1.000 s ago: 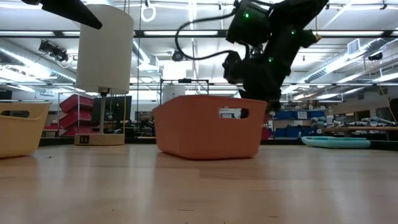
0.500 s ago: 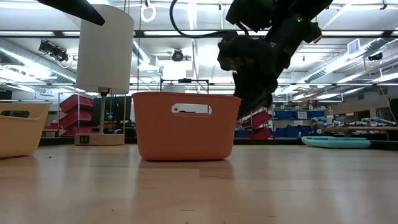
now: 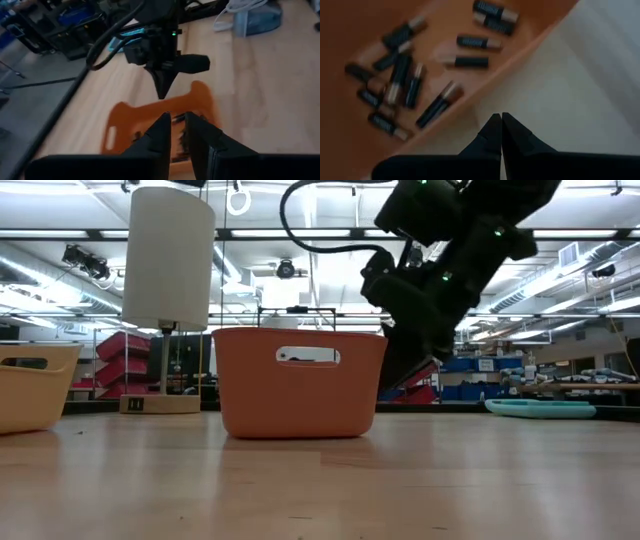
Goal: Sort batteries
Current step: Move the orange bin to the right side of the yellow bin
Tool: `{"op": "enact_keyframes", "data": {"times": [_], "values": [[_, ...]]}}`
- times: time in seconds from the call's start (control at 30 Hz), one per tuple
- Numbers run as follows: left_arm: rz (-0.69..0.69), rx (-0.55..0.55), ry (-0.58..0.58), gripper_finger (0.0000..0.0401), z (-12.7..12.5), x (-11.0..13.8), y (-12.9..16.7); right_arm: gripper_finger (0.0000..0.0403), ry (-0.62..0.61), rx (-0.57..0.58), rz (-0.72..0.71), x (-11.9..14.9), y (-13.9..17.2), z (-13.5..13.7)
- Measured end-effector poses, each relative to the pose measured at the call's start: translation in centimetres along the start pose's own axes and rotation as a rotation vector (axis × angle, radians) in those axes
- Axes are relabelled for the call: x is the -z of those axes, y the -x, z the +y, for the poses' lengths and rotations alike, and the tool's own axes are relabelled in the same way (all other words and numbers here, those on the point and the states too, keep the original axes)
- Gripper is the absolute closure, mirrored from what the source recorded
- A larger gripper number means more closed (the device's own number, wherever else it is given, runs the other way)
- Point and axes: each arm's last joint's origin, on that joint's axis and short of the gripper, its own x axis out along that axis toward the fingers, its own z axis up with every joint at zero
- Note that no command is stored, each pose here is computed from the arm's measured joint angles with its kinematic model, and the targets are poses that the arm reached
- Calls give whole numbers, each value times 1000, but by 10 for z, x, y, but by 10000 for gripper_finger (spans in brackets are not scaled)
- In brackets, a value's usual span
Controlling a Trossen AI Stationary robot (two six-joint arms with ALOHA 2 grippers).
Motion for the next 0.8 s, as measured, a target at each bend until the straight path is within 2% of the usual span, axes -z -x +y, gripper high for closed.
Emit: {"op": "enact_keyframes", "data": {"times": [0.37,0.63,0.8], "values": [[-67,29,102,387,-30,5,-20,403,12,-85,-12,25,-19,33],[-34,-82,119,395,-35,18,-36,403,47,-114,-21,22,-40,61],[3,-116,152,396,-35,24,-54,403,34,-20,-5,19,-40,70]]}}
